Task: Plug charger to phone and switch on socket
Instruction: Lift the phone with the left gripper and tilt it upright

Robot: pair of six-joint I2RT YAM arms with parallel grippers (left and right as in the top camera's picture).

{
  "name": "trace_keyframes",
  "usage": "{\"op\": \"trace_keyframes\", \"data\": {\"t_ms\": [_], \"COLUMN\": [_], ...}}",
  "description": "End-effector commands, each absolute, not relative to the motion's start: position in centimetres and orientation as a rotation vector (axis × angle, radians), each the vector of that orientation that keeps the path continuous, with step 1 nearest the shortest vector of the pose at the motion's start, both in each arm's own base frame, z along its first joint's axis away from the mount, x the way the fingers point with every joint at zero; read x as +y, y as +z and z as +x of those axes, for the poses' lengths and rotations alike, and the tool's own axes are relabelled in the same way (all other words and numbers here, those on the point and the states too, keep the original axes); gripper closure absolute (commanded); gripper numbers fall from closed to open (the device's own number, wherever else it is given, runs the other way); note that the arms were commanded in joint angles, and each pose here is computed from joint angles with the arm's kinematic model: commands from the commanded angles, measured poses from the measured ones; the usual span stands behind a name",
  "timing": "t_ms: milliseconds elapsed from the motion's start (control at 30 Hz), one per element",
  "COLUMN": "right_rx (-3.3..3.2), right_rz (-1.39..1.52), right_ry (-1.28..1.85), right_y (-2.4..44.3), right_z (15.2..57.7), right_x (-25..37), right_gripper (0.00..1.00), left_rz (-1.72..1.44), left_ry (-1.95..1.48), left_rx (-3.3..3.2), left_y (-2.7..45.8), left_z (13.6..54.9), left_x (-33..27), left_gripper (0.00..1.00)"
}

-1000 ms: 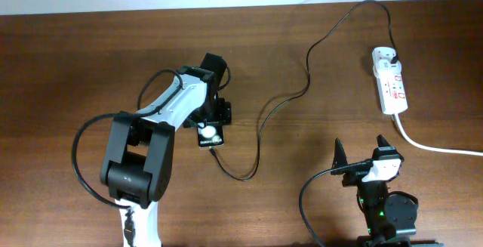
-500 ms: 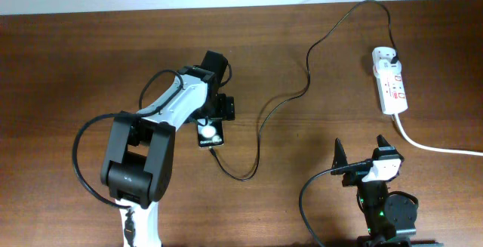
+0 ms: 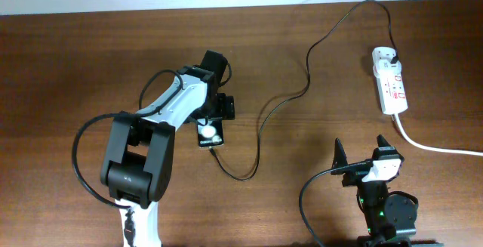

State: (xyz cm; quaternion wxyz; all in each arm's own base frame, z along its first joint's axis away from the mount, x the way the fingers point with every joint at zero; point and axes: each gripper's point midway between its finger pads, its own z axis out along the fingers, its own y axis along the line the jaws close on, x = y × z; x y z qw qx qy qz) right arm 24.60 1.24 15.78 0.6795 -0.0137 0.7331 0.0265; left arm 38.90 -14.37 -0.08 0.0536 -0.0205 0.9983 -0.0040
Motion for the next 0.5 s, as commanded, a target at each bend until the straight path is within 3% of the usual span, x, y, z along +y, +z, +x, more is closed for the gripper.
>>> {"op": "trace_keyframes", "data": {"t_ms": [0, 200, 467], "right_rx": [1.649, 1.649, 1.649], "right_rz": [-0.037, -0.037, -0.037], "right_ry": [0.059, 0.059, 0.059], "right_y": [15.6, 15.6, 15.6], "right_z": [24.6, 24.6, 24.6], "right_x": [1.3, 1.3, 1.3], "right_gripper": [0.01, 0.01, 0.01], "left_rz": [-0.078, -0.071, -0.076], "left_ry": [-0.065, -0.202, -0.110], "left_rx": [3.100, 3.109, 3.125], "left_y": [-2.0, -1.9, -2.0], "left_z": [37.5, 37.4, 36.9], "left_x": [-15.0, -16.6, -15.5], "left_gripper": [0.01, 0.01, 0.01]}}
